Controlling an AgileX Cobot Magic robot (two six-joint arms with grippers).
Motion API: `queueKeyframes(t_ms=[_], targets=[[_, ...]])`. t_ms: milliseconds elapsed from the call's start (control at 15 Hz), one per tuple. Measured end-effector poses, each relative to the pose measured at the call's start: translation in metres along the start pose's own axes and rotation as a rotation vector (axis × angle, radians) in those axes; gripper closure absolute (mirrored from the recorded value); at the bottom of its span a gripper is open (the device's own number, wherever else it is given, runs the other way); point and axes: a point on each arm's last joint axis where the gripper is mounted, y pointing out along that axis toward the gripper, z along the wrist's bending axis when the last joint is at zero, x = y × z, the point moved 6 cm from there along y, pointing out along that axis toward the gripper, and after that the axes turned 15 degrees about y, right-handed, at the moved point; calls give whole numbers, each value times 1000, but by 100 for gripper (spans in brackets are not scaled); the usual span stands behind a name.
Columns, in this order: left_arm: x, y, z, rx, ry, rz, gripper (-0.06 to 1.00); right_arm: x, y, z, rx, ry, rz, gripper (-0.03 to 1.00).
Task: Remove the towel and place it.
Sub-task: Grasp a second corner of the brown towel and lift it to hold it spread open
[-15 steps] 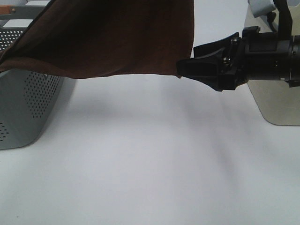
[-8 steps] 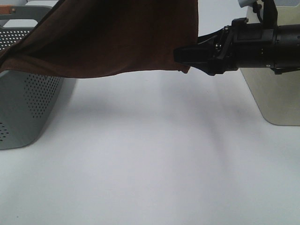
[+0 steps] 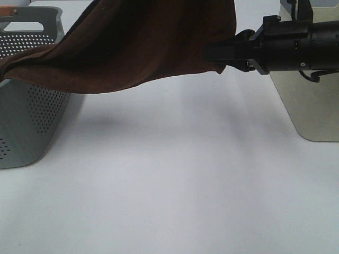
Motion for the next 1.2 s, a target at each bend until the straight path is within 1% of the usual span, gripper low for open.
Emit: queueKeyframes(t_ms=[67,133,200,267,400,533,600,667,733,800,867,933,1000,1067,1133,1200], targets=[[-1,0,2,14,23,5,94,2,0,1,-6,43,46,97],[-2,0,7,34,39,11,94,4,-1,2,-30,87,108,97],[-5,-1,13,53,38,24,94,7,-4,0,-72,132,169,97],[-11,-1,21,70,12,53,94,12,-8,0,-121,170,230,97],[-28,-1,43,113,-44,118,94,20,-22,-4,-250,228,351,97],[-51,6,58,139,-73,198,94,35,-39,-3,-360,238,422,97],[-66,14,61,138,-80,245,94,43,-47,-4,-416,240,434,97],[-82,22,63,136,-91,294,94,51,-56,-7,-493,238,435,97],[-99,31,64,131,-97,340,94,63,-65,-12,-572,230,413,97],[-116,42,64,125,-102,380,94,78,-75,-17,-660,209,370,97],[-131,52,66,127,-106,405,94,94,-85,-19,-726,184,321,97],[-143,62,69,133,-109,409,94,109,-94,-19,-777,155,270,97],[-148,68,75,149,-108,387,94,126,-100,-15,-795,122,211,97],[-145,71,84,173,-106,345,94,137,-103,-11,-796,103,173,97],[-143,69,95,199,-107,318,94,166,-110,2,-779,55,54,97],[-137,64,106,224,-107,295,94,186,-116,14,-756,24,-30,97]])
